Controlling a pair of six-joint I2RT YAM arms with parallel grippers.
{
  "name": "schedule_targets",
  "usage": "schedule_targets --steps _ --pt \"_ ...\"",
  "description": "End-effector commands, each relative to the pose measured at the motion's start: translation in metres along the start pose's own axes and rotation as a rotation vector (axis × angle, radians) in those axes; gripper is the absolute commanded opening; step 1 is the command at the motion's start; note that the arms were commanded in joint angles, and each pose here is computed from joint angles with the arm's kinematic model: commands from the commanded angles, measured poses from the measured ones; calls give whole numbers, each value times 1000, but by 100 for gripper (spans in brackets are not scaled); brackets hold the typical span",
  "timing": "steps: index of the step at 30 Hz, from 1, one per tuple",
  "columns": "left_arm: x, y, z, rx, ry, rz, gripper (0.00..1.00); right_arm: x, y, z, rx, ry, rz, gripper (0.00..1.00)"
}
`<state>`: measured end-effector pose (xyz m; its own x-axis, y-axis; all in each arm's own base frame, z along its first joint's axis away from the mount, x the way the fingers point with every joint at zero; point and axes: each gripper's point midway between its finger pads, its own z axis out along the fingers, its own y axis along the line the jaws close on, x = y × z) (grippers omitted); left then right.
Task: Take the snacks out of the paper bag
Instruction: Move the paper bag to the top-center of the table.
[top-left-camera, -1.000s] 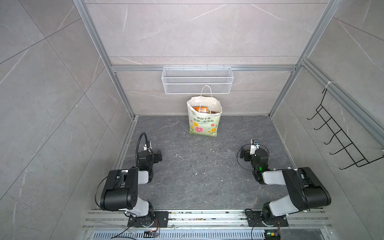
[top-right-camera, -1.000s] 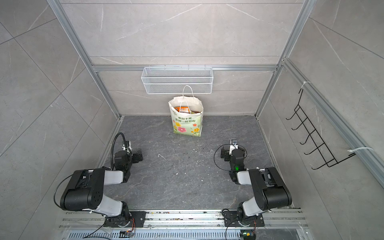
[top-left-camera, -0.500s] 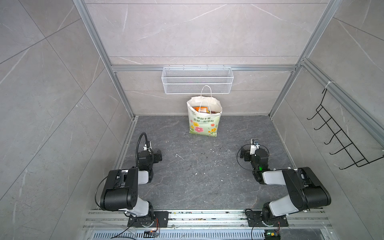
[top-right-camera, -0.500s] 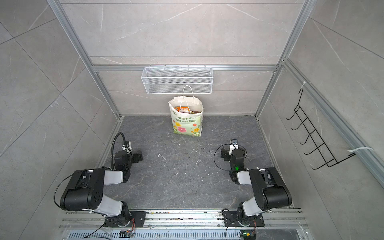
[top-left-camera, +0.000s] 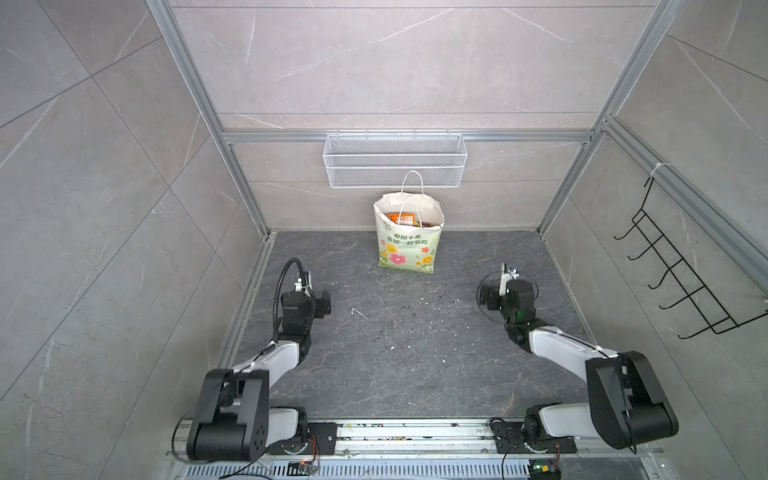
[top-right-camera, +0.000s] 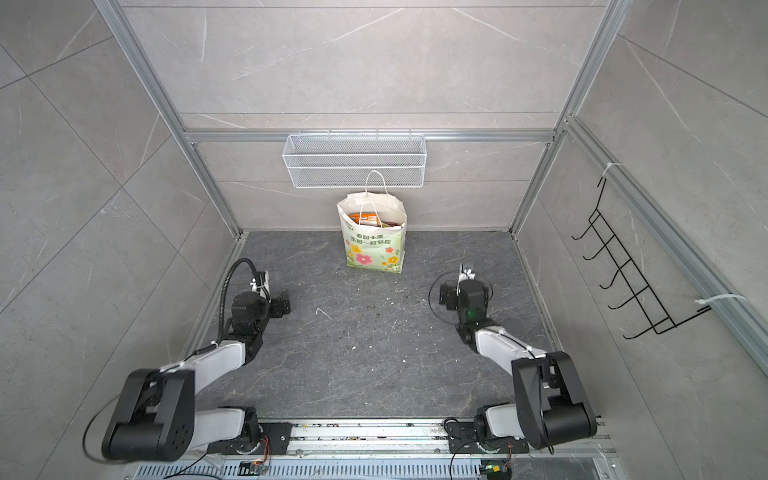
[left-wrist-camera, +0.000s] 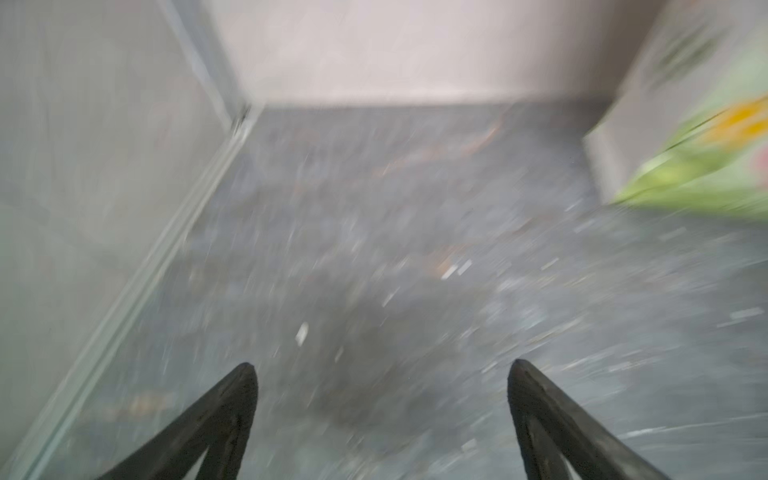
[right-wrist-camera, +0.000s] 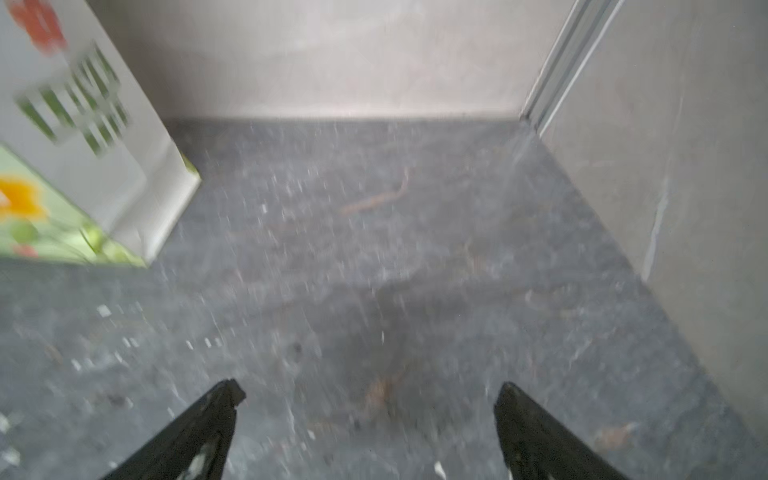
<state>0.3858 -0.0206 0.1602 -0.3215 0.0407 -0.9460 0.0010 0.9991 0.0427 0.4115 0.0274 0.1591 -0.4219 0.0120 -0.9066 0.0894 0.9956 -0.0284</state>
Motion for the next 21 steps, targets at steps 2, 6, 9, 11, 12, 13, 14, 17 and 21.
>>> schedule_targets --steps 2,6,9,11,12,13,14,17,21 --pt "-133 -33 -10 190 -111 -98 94 -34 18 -12 -63 215 94 89" --pt "-184 -95 12 519 44 -32 88 -68 56 -4 -218 194 145 85" --pt "-205 -122 32 655 51 18 87 -93 81 3 -304 192 173 83" --pt "-207 -138 47 718 77 55 87 -111 102 4 -366 196 161 82" --pt "-208 -148 54 748 91 89 86 -118 111 4 -385 200 144 82" --pt "-206 -156 64 759 116 106 87 -126 119 3 -395 199 129 82" --pt "-205 -163 73 754 143 109 87 -133 125 3 -402 199 125 82" --pt "-204 -183 91 771 157 194 87 -147 141 6 -430 210 112 82" --pt "-206 -203 104 785 152 226 89 -164 154 11 -438 217 98 81"
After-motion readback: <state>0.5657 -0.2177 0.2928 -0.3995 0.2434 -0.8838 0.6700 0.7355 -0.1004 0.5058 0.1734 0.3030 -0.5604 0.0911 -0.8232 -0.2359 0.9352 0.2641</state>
